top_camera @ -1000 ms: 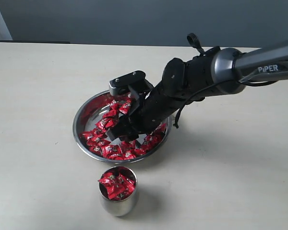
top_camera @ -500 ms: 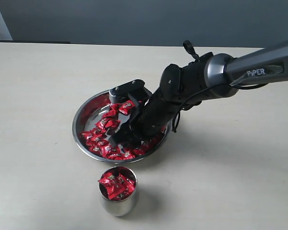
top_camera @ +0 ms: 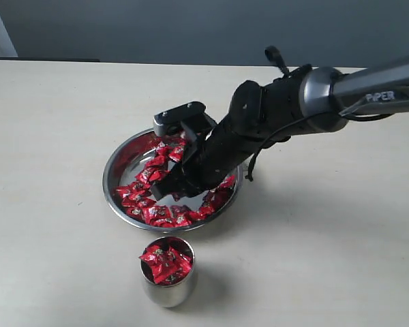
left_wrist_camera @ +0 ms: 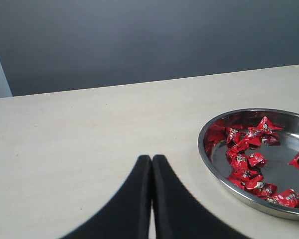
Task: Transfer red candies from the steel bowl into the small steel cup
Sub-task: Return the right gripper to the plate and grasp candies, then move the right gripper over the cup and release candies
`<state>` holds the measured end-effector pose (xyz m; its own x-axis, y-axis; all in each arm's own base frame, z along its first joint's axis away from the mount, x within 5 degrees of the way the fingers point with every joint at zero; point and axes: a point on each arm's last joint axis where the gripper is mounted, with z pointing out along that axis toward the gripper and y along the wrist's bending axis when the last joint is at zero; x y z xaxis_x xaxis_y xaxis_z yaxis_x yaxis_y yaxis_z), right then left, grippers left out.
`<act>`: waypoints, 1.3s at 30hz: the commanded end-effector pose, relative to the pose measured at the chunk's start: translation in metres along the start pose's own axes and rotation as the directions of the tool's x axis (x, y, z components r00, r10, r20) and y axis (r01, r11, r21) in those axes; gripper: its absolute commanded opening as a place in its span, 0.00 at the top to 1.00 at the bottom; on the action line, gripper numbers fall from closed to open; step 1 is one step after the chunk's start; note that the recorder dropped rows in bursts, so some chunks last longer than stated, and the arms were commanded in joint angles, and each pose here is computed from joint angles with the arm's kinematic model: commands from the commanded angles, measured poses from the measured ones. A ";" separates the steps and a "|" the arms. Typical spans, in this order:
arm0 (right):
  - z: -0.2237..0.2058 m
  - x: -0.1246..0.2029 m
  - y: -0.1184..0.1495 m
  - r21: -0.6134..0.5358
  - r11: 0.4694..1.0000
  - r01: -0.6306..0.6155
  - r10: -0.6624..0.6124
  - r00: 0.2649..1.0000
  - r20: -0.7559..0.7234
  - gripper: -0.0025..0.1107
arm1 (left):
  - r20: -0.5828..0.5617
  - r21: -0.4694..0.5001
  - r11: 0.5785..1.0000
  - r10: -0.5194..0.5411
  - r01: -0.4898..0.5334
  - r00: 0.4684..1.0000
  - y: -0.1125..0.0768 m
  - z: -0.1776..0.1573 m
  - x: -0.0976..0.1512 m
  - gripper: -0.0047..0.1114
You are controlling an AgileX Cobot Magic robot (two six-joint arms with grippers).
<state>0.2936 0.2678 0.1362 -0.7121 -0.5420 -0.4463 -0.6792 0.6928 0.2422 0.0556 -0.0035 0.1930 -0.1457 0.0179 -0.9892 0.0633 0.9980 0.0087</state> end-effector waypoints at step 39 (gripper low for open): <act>-0.083 0.041 0.076 -0.258 0.957 0.129 -0.181 0.966 -0.186 0.98 | 0.003 0.002 1.000 -0.005 0.005 1.000 0.000 0.000 0.001 0.96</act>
<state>0.1988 0.2590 0.2067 -0.6108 -0.7320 -0.3020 -0.7763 0.4786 0.4103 0.0556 -0.0035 0.1930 -0.1457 0.0179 -0.9892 0.0633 0.9980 0.0087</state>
